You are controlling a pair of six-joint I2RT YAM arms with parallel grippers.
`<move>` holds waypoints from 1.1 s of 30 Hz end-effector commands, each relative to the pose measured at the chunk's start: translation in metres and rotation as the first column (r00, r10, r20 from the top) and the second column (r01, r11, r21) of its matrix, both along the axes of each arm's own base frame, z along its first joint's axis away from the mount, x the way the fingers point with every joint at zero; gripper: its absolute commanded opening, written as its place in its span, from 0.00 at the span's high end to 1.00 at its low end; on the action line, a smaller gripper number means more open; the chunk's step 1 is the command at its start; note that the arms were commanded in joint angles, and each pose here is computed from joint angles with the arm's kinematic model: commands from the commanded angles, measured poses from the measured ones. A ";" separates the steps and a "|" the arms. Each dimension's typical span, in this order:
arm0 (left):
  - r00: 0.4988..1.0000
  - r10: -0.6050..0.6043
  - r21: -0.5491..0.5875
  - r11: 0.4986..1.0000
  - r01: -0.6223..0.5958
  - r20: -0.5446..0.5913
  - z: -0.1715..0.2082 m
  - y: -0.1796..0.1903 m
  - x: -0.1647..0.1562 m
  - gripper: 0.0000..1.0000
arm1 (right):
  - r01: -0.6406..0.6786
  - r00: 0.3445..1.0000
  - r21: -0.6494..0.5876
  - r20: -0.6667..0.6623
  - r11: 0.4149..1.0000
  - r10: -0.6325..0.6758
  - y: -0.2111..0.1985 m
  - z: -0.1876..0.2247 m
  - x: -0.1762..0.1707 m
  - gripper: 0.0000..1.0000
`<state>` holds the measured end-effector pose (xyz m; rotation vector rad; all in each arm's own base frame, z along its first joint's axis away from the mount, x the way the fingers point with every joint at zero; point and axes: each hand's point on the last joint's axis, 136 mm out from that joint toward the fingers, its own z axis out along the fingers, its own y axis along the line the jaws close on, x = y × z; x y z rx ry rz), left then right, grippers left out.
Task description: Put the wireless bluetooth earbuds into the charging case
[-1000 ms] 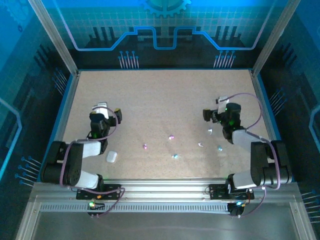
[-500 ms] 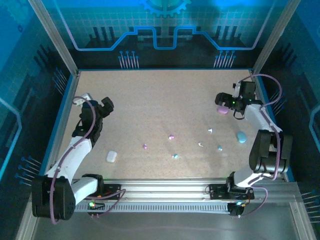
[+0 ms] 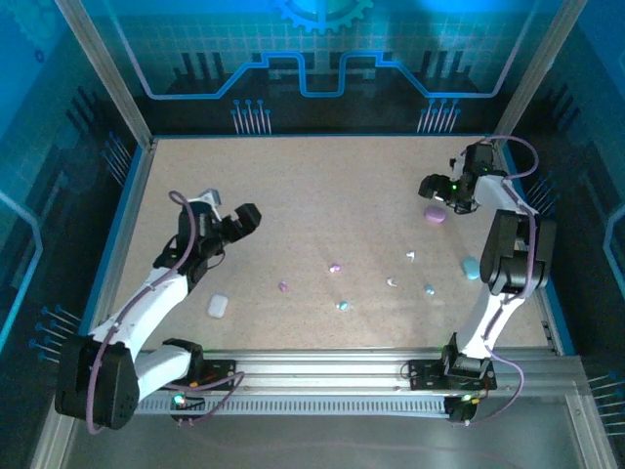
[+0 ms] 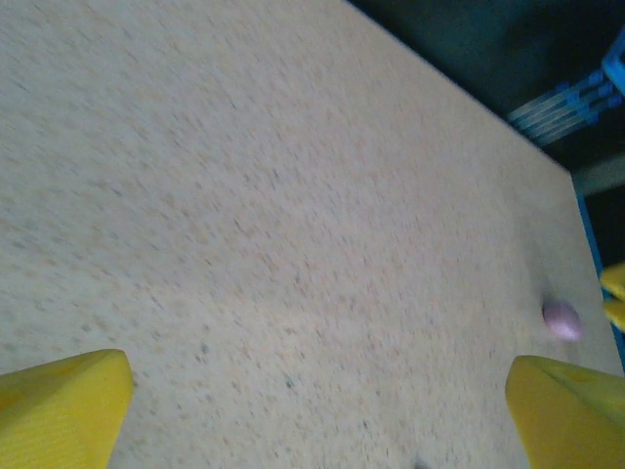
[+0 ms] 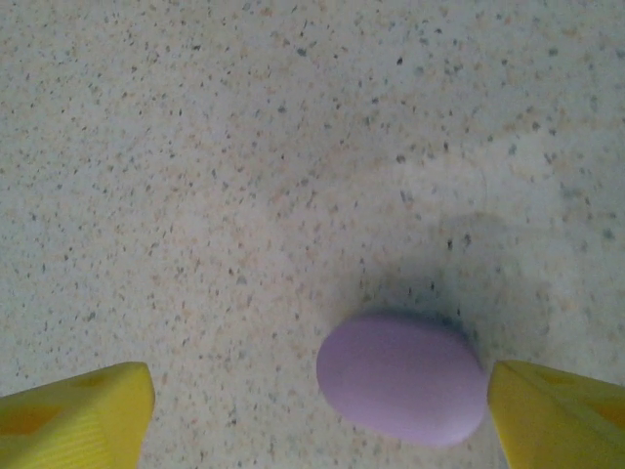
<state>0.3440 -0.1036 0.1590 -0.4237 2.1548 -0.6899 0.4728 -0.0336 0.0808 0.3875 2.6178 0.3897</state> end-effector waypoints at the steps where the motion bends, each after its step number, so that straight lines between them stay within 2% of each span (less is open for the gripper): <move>1: 0.993 -0.110 0.019 0.994 0.110 0.042 0.012 -0.032 0.005 0.01 | -0.032 0.997 0.047 -0.067 0.998 0.035 0.000 -0.011 0.000 0.13; 5: 0.989 -0.145 0.047 0.989 0.143 0.042 0.011 -0.052 0.010 0.01 | -0.073 0.992 0.101 -0.098 0.992 0.083 0.007 -0.022 0.004 0.18; 9: 0.985 -0.163 0.061 0.985 0.160 0.051 0.015 -0.059 0.014 0.01 | -0.072 0.990 0.101 -0.116 0.992 0.084 0.008 -0.026 -0.001 0.19; 14: 0.990 -0.119 0.082 0.990 0.113 0.073 0.023 -0.052 0.019 0.01 | -0.080 0.984 0.092 -0.153 0.993 0.094 0.008 -0.032 -0.012 0.18; 24: 0.978 -0.119 0.101 0.990 0.102 0.170 0.044 -0.047 0.018 0.01 | -0.106 0.977 0.119 -0.173 0.987 0.126 0.018 -0.030 -0.023 0.18; 33: 0.983 -0.088 0.111 0.991 0.071 0.160 0.045 -0.041 0.017 0.01 | -0.171 0.962 0.030 -0.210 0.985 0.174 0.024 -0.033 -0.035 0.20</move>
